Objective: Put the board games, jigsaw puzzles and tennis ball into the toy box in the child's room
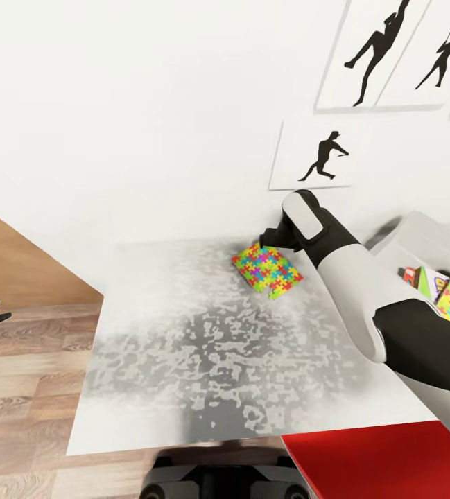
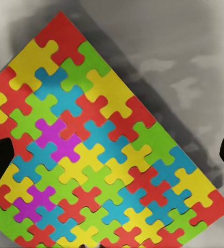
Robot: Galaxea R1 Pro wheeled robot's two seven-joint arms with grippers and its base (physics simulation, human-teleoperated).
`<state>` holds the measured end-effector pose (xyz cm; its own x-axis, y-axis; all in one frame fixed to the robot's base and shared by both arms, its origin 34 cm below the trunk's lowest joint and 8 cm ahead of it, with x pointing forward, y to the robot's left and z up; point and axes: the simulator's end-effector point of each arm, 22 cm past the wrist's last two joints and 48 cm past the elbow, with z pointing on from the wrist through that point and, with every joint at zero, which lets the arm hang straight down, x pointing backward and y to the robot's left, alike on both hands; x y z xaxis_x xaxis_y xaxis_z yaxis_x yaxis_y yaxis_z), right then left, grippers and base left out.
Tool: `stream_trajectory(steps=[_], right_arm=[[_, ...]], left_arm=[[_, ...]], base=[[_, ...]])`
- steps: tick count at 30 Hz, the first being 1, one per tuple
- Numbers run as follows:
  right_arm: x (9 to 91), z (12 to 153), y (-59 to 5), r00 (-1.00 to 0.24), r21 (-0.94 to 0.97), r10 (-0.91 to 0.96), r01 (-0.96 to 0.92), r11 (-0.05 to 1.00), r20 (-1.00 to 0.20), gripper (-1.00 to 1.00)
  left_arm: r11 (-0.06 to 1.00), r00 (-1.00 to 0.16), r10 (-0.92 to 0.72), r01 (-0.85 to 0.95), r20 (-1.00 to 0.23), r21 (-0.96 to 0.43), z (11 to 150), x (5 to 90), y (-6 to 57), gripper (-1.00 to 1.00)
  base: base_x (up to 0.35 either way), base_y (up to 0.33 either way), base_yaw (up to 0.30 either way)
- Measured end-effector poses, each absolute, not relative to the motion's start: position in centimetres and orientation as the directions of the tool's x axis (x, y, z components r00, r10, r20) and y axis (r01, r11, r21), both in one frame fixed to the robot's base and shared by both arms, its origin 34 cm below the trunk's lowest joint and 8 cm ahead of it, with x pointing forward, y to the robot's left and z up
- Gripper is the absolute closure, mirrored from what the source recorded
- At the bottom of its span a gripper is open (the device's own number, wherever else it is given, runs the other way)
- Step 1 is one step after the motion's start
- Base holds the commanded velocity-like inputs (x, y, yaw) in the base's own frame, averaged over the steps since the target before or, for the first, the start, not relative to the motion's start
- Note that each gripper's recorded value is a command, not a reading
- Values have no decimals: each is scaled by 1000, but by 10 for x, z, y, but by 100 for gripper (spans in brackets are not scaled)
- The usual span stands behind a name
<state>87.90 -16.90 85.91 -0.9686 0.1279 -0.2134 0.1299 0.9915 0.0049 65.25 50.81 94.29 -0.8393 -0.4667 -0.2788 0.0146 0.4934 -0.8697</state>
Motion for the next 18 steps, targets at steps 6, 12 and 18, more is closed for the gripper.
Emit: stream_trajectory(steps=[6,12,18], right_arm=[[879,858,-174,-968,0,132,135,991,-213,-100],[879,858,-176,-967,-2,133,137,991,-215,-100],[879,857,-176,-968,-2,133,137,991,-214,-100]], left_arm=[[493,-839,-467,14,-278,-870,943,652,508,-100],[493,-840,-467,14,-279,-870,943,652,508,-100],[493,-839,-467,14,-278,-870,943,652,508,-100]], base=[[0,0,0],[0,0,0],[0,0,0]])
